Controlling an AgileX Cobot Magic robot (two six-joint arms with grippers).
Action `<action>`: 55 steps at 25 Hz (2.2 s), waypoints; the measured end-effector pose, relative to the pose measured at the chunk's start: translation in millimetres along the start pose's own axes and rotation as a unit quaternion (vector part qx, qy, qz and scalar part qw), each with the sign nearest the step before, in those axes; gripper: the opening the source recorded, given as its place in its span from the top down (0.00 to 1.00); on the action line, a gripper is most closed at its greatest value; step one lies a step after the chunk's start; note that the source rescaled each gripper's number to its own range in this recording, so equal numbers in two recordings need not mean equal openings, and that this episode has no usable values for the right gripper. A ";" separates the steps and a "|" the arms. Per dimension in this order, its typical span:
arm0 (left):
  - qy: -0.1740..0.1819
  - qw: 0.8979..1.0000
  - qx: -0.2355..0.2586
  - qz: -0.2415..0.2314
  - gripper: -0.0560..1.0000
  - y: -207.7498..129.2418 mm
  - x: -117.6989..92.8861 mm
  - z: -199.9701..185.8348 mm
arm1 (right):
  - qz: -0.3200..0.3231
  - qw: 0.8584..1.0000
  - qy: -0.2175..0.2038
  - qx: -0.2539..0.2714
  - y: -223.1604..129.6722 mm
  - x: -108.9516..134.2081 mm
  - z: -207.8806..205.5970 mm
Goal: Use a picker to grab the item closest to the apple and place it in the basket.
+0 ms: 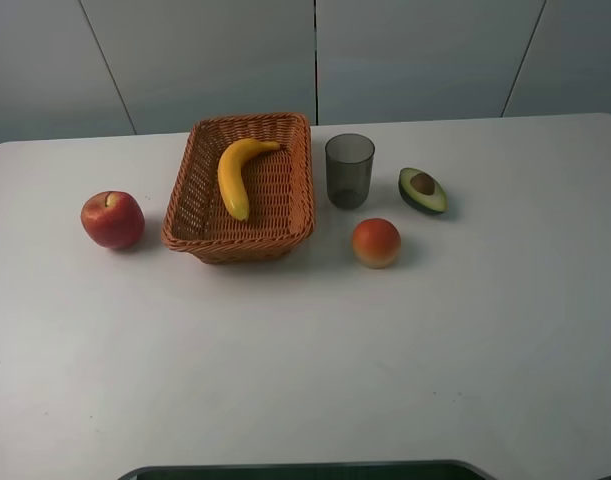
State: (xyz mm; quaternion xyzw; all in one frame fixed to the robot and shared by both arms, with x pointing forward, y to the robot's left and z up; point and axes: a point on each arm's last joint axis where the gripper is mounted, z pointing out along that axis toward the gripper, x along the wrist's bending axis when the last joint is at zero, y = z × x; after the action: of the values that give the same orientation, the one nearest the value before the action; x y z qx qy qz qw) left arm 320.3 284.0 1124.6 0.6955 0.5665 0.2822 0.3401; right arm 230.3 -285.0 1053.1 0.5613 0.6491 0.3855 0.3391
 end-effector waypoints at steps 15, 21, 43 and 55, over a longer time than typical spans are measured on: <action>-0.005 0.999 -0.031 -0.009 0.02 -86.0 7.8 -31.8 | 0.000 1.000 0.000 0.000 0.0 0.0 0.0; -0.015 0.997 -0.076 -0.008 0.02 -108.8 8.1 -33.6 | 0.000 1.000 0.000 0.000 0.0 0.0 0.0; -0.027 0.996 -0.082 0.000 0.02 -111.7 0.7 -28.2 | 0.000 1.000 0.001 0.000 0.0 0.1 0.0; 0.035 0.995 -0.083 -0.038 0.02 -111.8 -0.3 -28.4 | 0.000 1.000 0.001 0.000 0.0 0.1 0.0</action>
State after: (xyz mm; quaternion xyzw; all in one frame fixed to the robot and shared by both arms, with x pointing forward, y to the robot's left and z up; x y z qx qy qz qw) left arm 231.5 302.2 1053.3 0.6325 0.5790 0.3387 0.3873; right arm 230.3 -284.8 1053.1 0.5612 0.6491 0.3861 0.3385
